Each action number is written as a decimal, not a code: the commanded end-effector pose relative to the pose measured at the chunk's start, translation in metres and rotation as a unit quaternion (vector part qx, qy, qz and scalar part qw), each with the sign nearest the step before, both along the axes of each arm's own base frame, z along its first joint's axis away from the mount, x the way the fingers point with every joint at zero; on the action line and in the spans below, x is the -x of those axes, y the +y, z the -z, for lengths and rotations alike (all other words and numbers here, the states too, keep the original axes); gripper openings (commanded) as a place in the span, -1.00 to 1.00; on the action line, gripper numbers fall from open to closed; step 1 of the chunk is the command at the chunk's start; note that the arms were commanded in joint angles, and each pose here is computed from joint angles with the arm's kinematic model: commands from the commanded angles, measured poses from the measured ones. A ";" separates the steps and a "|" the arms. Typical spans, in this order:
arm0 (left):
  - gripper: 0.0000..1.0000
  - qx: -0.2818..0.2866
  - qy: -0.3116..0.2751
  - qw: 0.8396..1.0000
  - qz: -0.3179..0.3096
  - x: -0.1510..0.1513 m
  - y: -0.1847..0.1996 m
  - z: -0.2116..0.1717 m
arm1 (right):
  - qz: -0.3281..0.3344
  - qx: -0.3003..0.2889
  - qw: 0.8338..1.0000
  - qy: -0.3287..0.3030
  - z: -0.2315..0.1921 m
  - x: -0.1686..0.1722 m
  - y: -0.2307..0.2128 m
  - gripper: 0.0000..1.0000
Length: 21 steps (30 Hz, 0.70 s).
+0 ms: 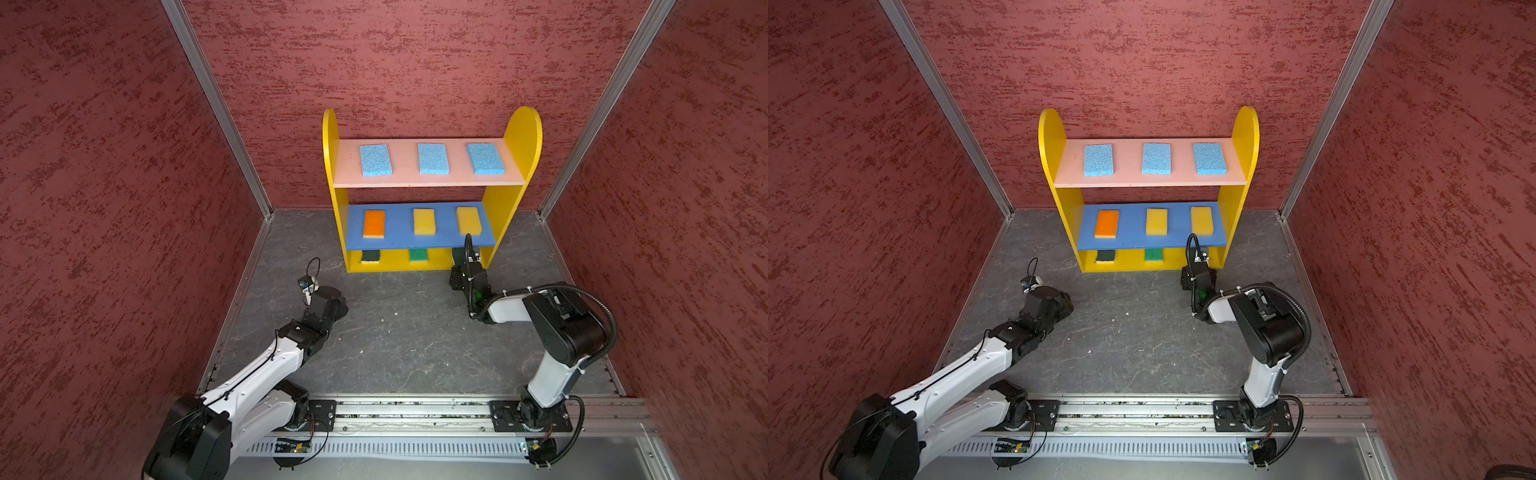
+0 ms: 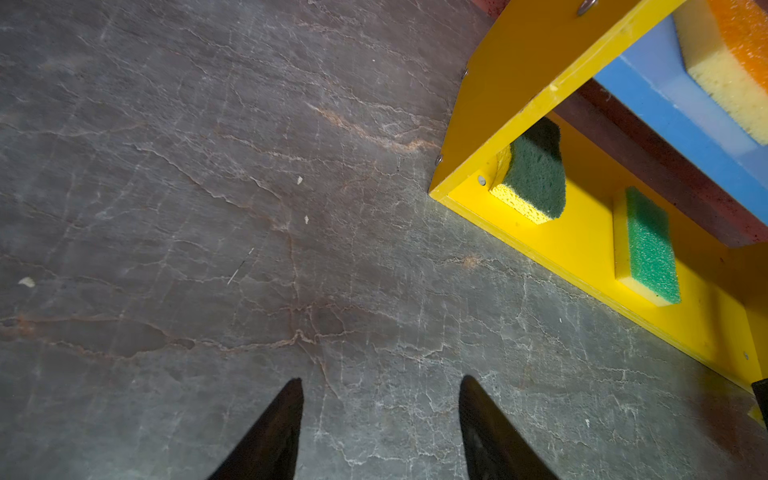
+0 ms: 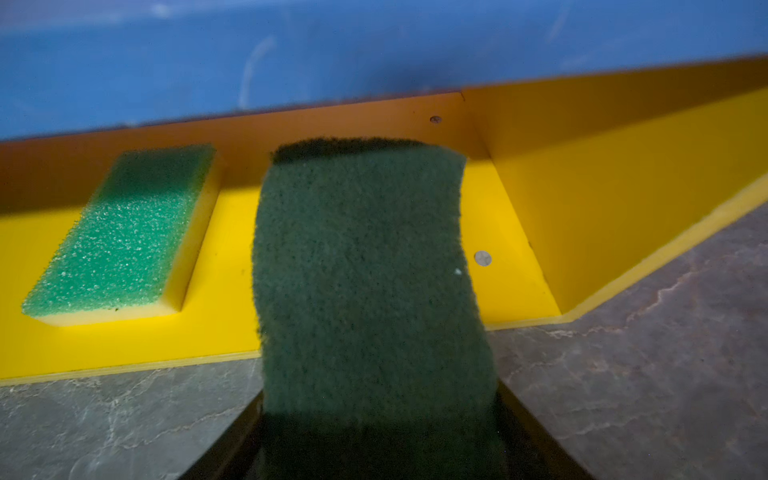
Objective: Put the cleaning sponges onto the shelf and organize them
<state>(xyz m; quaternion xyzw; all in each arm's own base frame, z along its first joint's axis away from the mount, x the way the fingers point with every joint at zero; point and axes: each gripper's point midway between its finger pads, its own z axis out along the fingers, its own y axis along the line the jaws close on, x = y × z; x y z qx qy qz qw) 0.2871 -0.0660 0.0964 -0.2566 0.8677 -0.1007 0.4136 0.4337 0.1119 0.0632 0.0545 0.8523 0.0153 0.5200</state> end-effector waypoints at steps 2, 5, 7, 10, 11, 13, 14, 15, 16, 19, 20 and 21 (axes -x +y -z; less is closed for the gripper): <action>0.21 -0.003 -0.018 1.000 0.003 -0.011 -0.004 -0.012 | 0.012 -0.009 0.999 -0.028 -0.011 -0.014 -0.005 0.40; 0.20 -0.002 -0.018 1.000 0.004 -0.014 -0.006 -0.012 | 0.022 -0.017 0.999 -0.035 -0.012 -0.015 -0.011 0.40; 0.20 -0.002 -0.017 1.000 0.007 -0.015 -0.008 -0.012 | 0.019 -0.018 0.999 -0.037 -0.012 -0.016 -0.010 0.40; 0.20 -0.004 -0.016 1.000 0.008 -0.016 -0.009 -0.013 | 0.006 -0.014 0.999 -0.032 -0.010 -0.021 -0.005 0.40; 0.20 -0.005 -0.015 1.000 0.009 -0.017 -0.009 -0.012 | 0.001 -0.013 0.999 -0.031 -0.009 -0.022 -0.004 0.40; 0.20 -0.005 -0.014 1.000 0.009 -0.017 -0.010 -0.012 | -0.003 -0.012 0.999 -0.029 -0.008 -0.025 -0.002 0.40; 0.20 -0.005 -0.014 1.000 0.009 -0.017 -0.010 -0.012 | -0.003 -0.012 1.000 -0.029 -0.008 -0.026 -0.002 0.41; 0.20 -0.004 -0.014 1.000 0.009 -0.018 -0.011 -0.012 | -0.003 -0.013 1.000 -0.028 -0.007 -0.027 -0.002 0.40; 0.20 -0.005 -0.012 1.000 0.009 -0.018 -0.011 -0.011 | -0.003 -0.013 1.000 -0.026 -0.007 -0.028 -0.002 0.42; 0.20 -0.006 -0.013 1.000 0.010 -0.020 -0.013 -0.012 | 0.002 -0.014 1.000 -0.021 -0.004 -0.031 -0.004 0.44; 0.20 -0.006 -0.012 1.000 0.011 -0.020 -0.014 -0.011 | 0.004 -0.013 1.000 -0.016 -0.003 -0.032 -0.004 0.46; 0.20 -0.006 -0.012 1.000 0.011 -0.020 -0.014 -0.011 | 0.007 -0.013 1.000 -0.012 -0.001 -0.032 -0.005 0.48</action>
